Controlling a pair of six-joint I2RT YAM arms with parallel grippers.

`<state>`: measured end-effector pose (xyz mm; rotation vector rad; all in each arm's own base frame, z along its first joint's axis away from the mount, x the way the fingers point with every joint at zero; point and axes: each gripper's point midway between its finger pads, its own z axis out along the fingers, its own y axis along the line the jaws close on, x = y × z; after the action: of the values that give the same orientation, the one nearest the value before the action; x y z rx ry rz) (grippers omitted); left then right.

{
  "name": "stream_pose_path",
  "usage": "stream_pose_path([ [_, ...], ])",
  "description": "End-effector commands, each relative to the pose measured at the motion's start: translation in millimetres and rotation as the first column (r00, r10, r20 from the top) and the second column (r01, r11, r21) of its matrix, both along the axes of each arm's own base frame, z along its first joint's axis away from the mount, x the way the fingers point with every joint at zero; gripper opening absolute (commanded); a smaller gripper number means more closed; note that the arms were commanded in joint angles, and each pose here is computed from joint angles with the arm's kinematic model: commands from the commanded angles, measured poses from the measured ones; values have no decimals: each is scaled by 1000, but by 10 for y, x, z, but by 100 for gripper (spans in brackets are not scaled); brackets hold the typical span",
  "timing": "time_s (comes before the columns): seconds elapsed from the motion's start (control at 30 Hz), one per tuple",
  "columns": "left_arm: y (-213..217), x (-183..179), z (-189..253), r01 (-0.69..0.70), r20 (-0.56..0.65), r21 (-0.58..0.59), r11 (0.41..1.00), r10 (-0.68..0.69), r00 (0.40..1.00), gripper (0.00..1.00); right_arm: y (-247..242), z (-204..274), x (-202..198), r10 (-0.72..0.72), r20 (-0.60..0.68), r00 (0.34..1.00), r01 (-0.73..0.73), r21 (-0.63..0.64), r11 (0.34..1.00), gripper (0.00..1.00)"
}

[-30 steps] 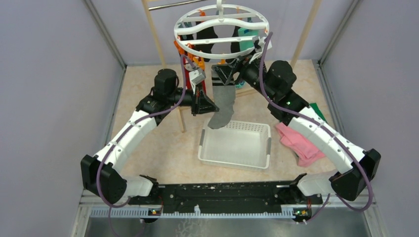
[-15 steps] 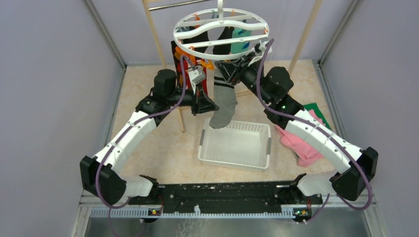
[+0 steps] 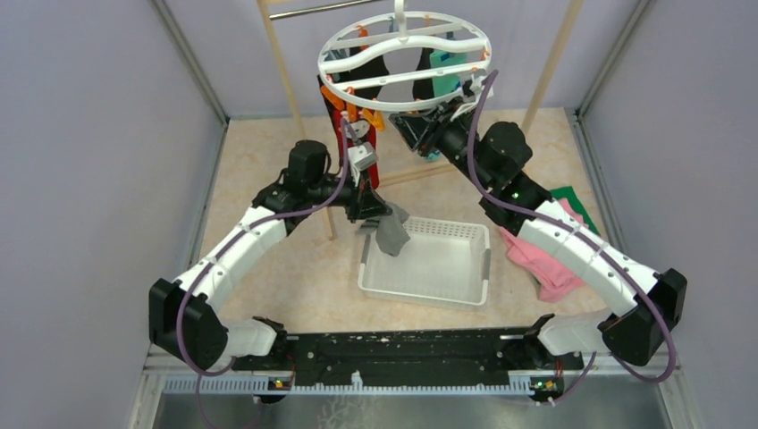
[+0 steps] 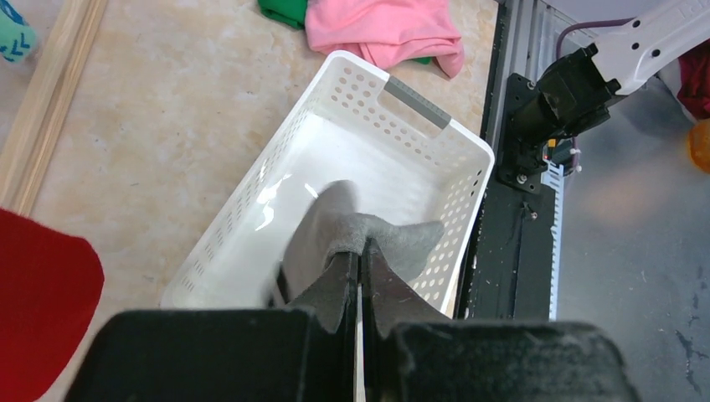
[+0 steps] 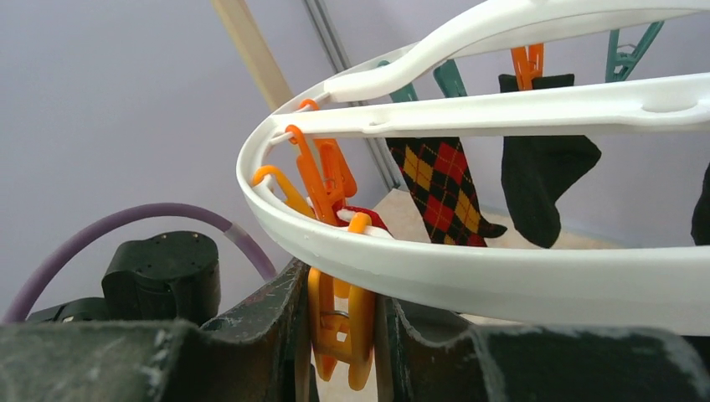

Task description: Remove the socks clipped to the hanger

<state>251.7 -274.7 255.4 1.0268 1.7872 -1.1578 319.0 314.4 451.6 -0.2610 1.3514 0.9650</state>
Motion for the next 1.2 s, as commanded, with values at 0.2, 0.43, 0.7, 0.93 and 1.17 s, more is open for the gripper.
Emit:
stream_pose_path([
  [0.2, -22, -260, -414, 145, 56, 127, 981, -153, 987, 51, -155, -235, -230, 11, -79, 997, -13, -27, 1000, 69],
  [0.43, 158, -326, -523, 147, 121, 228, 962, -178, 977, 99, -425, -649, -484, -14, -162, 987, 0, -85, 996, 90],
  [0.7, 212, -265, -181, 48, 196, 201, 978, -88, 977, 99, -1177, -956, -301, -268, -181, 946, 228, -217, 949, 95],
  [0.93, 190, -264, 62, 41, 209, 169, 985, -76, 975, 99, -1488, -1006, 280, -400, -100, 911, 351, -320, 880, 99],
  [1.17, 219, -288, 181, 41, 222, 174, 984, -79, 972, 99, -1502, -923, 876, -297, 58, 953, 299, -329, 896, 99],
])
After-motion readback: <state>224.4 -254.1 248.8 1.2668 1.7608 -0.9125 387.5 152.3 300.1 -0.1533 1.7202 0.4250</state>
